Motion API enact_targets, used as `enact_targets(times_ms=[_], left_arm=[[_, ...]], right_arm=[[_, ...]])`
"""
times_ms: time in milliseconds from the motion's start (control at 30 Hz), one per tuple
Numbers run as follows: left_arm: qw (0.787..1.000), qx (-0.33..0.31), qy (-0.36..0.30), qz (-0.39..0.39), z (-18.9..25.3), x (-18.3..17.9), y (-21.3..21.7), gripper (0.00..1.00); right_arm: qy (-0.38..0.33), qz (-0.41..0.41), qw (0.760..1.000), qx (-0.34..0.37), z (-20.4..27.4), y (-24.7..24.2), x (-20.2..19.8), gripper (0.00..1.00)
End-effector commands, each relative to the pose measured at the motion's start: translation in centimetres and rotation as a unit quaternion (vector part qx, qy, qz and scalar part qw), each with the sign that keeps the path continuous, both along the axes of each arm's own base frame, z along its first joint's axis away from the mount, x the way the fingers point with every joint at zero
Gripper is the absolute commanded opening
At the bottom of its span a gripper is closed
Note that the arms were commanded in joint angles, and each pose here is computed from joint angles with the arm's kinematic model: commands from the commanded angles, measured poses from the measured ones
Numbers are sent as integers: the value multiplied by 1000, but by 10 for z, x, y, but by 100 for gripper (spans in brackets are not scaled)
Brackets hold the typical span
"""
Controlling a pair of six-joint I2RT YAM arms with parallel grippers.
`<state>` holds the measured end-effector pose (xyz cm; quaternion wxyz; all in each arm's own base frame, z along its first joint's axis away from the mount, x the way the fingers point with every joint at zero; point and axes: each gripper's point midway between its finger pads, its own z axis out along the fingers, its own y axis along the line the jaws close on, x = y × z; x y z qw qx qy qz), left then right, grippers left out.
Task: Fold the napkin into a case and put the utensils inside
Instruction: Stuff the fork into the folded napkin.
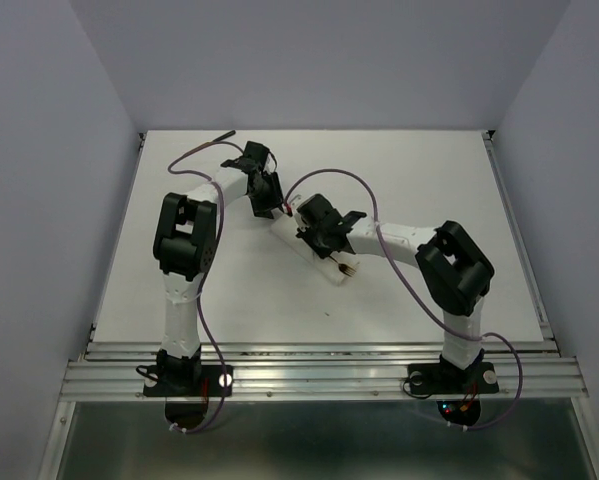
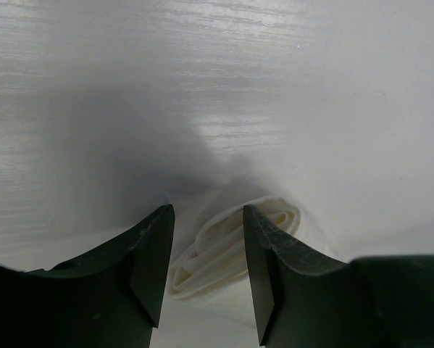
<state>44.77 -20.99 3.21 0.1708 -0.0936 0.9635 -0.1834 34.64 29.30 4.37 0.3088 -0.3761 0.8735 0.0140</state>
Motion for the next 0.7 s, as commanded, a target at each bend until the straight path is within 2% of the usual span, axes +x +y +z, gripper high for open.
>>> enact_targets(times_ms=[0, 400, 433, 500, 567, 667], left_arm=[[1000, 2, 10, -19, -4, -3, -4, 54], [1000, -3, 7, -22, -5, -5, -6, 54], [1000, -3, 7, -22, -5, -5, -6, 54], [1000, -2, 8, -21, -5, -5, -6, 54], [1000, -1, 8, -21, -5, -6, -5, 54], [1000, -1, 8, -22, -5, -5, -6, 54]], right_arm=[[-40, 20, 999, 9, 20, 11, 24, 1], [-66, 10, 998, 5, 20, 15, 50, 1], [-67, 5, 998, 3, 20, 15, 52, 2], [-72, -2, 997, -2, 21, 12, 54, 15], [-77, -8, 997, 0, 24, 11, 54, 23], [-83, -15, 996, 14, 34, 9, 52, 29]])
